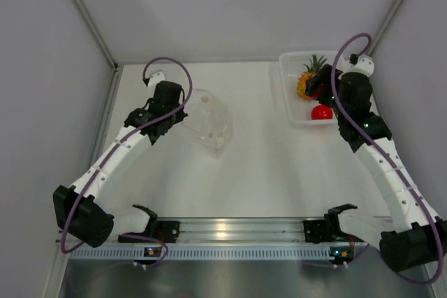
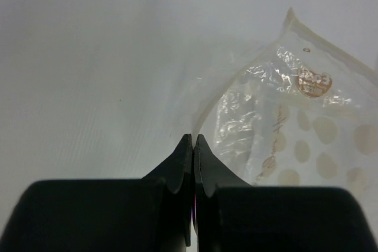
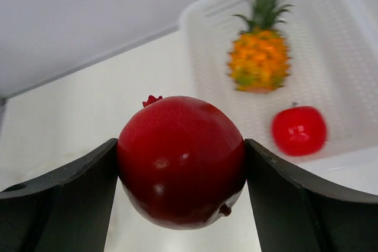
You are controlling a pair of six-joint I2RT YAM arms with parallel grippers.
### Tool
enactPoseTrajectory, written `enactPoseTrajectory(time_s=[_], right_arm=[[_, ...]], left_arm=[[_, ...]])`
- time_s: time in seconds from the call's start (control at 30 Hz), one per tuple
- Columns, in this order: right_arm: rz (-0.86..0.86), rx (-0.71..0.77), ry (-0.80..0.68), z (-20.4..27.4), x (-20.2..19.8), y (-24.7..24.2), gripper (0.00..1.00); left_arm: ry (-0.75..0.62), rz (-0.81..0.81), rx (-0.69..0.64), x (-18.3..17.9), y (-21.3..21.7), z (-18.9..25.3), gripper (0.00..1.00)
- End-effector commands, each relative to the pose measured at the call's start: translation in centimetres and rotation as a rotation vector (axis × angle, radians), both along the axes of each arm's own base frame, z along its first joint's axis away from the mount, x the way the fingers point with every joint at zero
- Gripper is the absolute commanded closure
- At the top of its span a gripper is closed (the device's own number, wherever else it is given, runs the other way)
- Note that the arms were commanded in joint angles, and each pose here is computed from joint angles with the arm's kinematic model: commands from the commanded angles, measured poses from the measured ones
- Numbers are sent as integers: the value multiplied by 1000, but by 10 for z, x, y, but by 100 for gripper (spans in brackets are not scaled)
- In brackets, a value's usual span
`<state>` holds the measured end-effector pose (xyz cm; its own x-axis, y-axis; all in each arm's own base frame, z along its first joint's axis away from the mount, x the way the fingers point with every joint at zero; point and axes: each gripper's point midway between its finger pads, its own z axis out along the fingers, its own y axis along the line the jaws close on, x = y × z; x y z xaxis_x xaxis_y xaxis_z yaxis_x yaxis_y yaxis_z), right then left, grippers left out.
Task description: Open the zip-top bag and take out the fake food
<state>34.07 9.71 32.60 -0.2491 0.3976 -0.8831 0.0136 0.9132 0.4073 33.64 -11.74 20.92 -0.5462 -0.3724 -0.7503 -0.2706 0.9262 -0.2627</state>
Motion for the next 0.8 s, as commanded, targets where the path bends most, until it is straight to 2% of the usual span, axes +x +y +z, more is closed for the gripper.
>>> enactPoseTrajectory(time_s=[0.0,0.07,0.1,0.27,0.37,0.4,0.47,0.63,0.77], right_arm=[[-149,-70,119,-34,30,-57,64],[-215,-90,140,-39,46,-81,63],[-222,-115,190,-59,59,-85,62],[-206,-138,278,-94,99,-81,55],[-195,-147,344,-120,113,-73,38],[-187,-159,353,-122,114,-70,21],[-178,-175,369,-129,116,-62,1],[-172,-186,364,-125,109,-61,1],[-139,-192,336,-99,88,-57,1]], left_arm=[[-68,1,14,9,18,46,100],[-58,21,47,12,33,50,100],[-66,21,63,15,38,57,100],[-39,69,123,26,75,62,100],[-22,132,225,29,96,65,100],[-21,139,246,30,100,66,100],[-12,161,280,34,106,66,100],[41,196,355,48,114,56,100],[67,226,409,62,120,54,100]])
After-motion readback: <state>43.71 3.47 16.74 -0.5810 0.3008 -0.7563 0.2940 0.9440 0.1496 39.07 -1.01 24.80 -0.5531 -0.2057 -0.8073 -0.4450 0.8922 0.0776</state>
